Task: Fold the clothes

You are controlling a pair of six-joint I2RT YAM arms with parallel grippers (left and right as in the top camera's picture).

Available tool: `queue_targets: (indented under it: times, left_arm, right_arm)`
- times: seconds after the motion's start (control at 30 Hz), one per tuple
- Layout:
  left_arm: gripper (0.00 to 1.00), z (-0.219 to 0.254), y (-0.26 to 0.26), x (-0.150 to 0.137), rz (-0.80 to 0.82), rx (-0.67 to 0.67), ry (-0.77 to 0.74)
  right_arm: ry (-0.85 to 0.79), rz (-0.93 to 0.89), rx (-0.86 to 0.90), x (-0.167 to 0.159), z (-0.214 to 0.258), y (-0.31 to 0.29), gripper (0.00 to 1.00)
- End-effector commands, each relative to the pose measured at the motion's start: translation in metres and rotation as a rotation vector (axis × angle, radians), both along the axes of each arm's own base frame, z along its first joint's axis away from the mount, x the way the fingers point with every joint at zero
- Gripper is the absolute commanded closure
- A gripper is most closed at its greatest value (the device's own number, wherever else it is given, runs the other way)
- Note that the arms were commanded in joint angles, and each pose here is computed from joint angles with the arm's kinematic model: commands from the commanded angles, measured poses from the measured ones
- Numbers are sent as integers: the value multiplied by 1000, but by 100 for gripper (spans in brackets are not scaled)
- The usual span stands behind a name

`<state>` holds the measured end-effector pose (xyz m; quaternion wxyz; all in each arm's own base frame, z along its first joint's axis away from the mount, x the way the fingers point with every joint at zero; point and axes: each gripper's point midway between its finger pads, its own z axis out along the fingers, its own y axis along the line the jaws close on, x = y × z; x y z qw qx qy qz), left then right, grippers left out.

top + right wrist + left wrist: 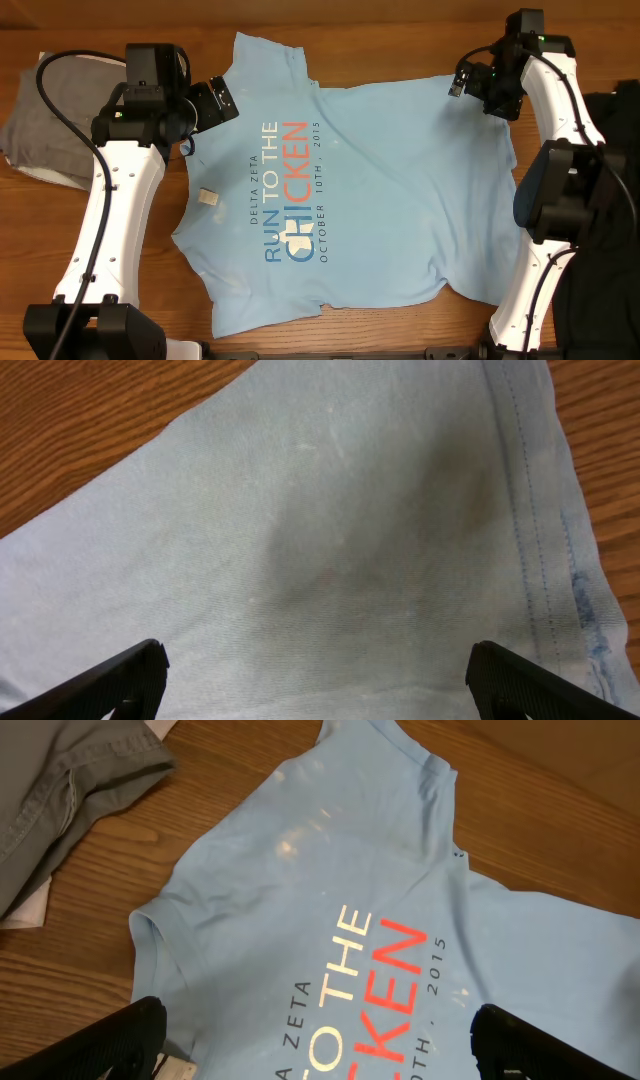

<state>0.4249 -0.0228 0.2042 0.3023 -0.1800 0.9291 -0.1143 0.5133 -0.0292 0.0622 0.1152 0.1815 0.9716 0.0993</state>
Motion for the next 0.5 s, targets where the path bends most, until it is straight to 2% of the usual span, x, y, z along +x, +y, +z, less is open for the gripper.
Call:
queue_targets:
  times: [0.0, 0.13, 0.27, 0.4, 0.43, 0.47]
  left_arm:
    - [0, -1, -2, 1, -12, -3, 1]
    - [0, -1, -2, 1, -12, -3, 1]
    - [0, -1, -2, 1, -13, -3, 1]
    - [0, -1, -1, 1, -11, -3, 1]
    - [0, -1, 0, 1, -8, -1, 1]
    - [0, -1, 0, 1, -8, -1, 1]
  right_arm:
    - [-37, 4, 3, 7, 12, 0, 0]
    - [-37, 0, 8, 7, 12, 0, 0]
    - [15, -11, 103, -6, 12, 16, 0]
    - [30, -16, 92, -9, 11, 12, 0]
    - [41, -6, 102, -12, 11, 13, 3]
    - [29, 21, 93, -11, 11, 12, 34]
